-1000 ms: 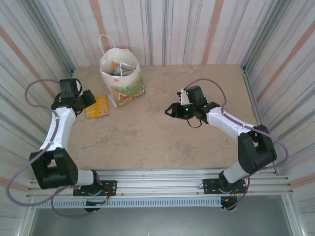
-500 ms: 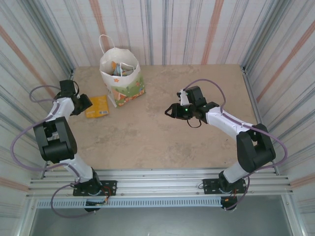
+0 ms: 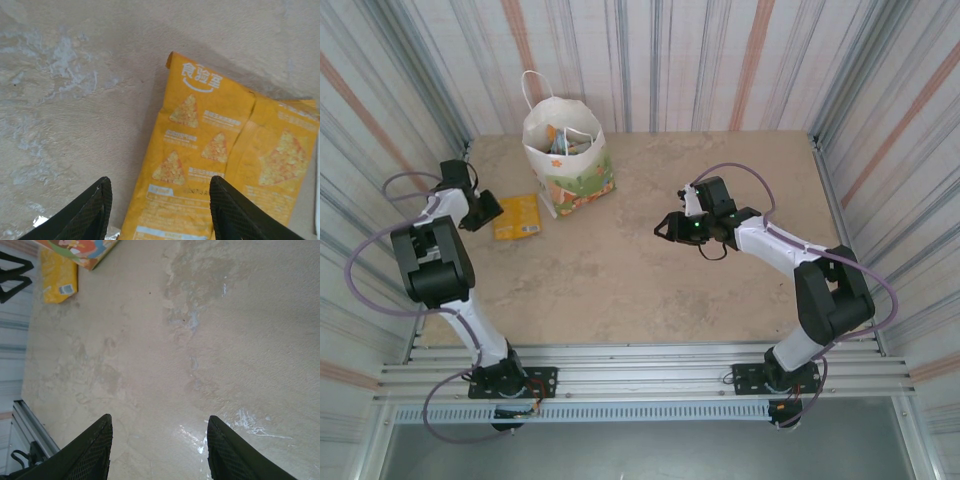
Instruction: Place the snacks into the paper bag
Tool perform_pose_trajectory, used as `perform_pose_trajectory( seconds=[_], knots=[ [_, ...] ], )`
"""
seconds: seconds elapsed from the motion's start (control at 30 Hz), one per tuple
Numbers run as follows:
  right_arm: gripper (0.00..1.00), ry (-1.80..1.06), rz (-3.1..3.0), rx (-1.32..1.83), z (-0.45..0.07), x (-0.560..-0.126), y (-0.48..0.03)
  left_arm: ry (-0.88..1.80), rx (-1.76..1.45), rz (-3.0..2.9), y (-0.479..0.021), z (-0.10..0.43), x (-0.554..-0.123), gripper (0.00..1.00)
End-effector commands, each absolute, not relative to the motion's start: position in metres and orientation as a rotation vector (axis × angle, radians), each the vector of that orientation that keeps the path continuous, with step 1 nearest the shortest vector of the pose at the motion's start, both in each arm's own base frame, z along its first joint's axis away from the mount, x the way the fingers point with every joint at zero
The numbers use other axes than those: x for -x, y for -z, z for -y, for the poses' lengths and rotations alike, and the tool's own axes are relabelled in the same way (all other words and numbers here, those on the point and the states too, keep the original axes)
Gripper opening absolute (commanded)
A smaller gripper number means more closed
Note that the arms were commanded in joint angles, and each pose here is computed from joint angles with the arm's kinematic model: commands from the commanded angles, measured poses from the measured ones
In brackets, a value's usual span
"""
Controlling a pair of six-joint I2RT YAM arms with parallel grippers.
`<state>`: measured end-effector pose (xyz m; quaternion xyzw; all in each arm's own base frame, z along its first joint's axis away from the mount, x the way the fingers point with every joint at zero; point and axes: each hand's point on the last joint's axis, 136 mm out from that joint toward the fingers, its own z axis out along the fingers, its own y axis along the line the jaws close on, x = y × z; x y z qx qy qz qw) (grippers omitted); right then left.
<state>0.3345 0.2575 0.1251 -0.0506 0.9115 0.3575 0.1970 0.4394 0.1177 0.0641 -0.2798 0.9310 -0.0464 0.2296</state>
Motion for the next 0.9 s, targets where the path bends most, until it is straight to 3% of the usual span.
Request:
perform_pose_trajectory(
  seconds=[0.0,0.43,0.53,0.7,0.87],
  knots=[
    [0.51,-1.005,-2.547,0.16,-0.258,-0.337,-0.122,0.1,0.768,-2.595,-0.059,-0.125,-0.438,0.55],
    [0.51,-1.06,-2.551,0.13,-0.255,-0.343,-0.118,0.214,0.782,-2.629,-0.03,-0.113,-0.442,0.5],
    [0.51,-1.061,-2.553,0.123,-0.253,-0.344,-0.117,0.249,0.781,-2.641,-0.026,-0.108,-0.442,0.41],
    [0.51,-1.061,-2.551,0.118,-0.25,-0.343,-0.118,0.26,0.767,-2.632,-0.03,-0.105,-0.438,0.11],
    [0.51,-1.062,-2.541,0.117,-0.249,-0.342,-0.121,0.25,0.744,-2.594,-0.051,-0.103,-0.431,0.0]
  ],
)
